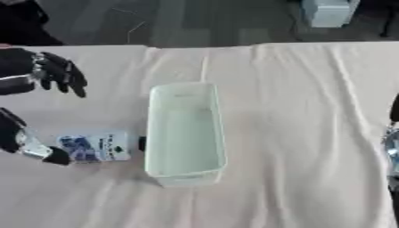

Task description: Pick up objects on the table and place them in the box.

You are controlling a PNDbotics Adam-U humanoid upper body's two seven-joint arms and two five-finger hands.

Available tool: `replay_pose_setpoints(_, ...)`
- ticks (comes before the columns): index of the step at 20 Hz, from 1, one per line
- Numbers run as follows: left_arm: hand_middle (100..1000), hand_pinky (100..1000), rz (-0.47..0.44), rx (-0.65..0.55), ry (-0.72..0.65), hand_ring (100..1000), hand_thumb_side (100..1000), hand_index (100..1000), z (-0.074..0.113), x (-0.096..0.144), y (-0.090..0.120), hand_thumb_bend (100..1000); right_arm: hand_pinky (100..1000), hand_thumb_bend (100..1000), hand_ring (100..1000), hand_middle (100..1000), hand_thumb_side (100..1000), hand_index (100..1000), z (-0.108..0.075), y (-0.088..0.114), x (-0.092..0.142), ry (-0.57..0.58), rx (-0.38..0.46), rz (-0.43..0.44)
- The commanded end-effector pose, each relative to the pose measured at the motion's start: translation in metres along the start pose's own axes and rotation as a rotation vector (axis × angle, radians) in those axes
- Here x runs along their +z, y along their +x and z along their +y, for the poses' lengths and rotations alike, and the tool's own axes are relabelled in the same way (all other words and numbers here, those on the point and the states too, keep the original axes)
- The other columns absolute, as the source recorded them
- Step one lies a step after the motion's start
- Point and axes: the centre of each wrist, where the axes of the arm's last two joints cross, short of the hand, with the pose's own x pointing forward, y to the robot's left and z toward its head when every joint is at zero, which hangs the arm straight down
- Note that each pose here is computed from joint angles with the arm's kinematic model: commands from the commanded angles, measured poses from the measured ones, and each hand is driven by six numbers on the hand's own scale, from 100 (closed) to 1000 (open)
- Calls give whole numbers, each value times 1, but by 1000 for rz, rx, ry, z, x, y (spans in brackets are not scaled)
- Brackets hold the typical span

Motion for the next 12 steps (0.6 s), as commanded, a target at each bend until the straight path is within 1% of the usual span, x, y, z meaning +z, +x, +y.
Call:
replay_pose_setpoints(1, 739, 519, -14, -29, 14, 631, 599, 728, 4, 2, 2, 768, 158, 100, 318, 411, 1000, 534, 1, 2, -10, 130, 33, -89)
replay_pose_setpoints(6, 740, 521, -12, -29, 37, 628, 616, 717, -3, 0, 3, 824, 158, 100, 318, 411, 1000, 534, 1, 2, -10, 130, 32, -90)
replay_pose_setpoints(8, 743, 530, 3, -20, 36, 633, 608, 743, -7, -1, 4, 840, 158, 100, 318, 411, 1000, 534, 1, 2, -10, 131, 32, -90)
replay_pose_setpoints(10, 743, 529, 24, 3, 23, 632, 608, 746, -9, -1, 3, 841, 157, 100, 318, 411, 1000, 534, 1, 2, -10, 131, 32, -90)
replay_pose_setpoints(11, 742, 519, 35, 17, 15, 629, 605, 781, -10, -1, 3, 851, 157, 100, 318, 411, 1000, 534, 1, 2, -10, 131, 33, -89)
replay_pose_setpoints(12, 741, 519, 48, 36, 4, 629, 601, 781, -10, 0, 3, 845, 157, 100, 318, 411, 1000, 534, 1, 2, -9, 132, 33, -89)
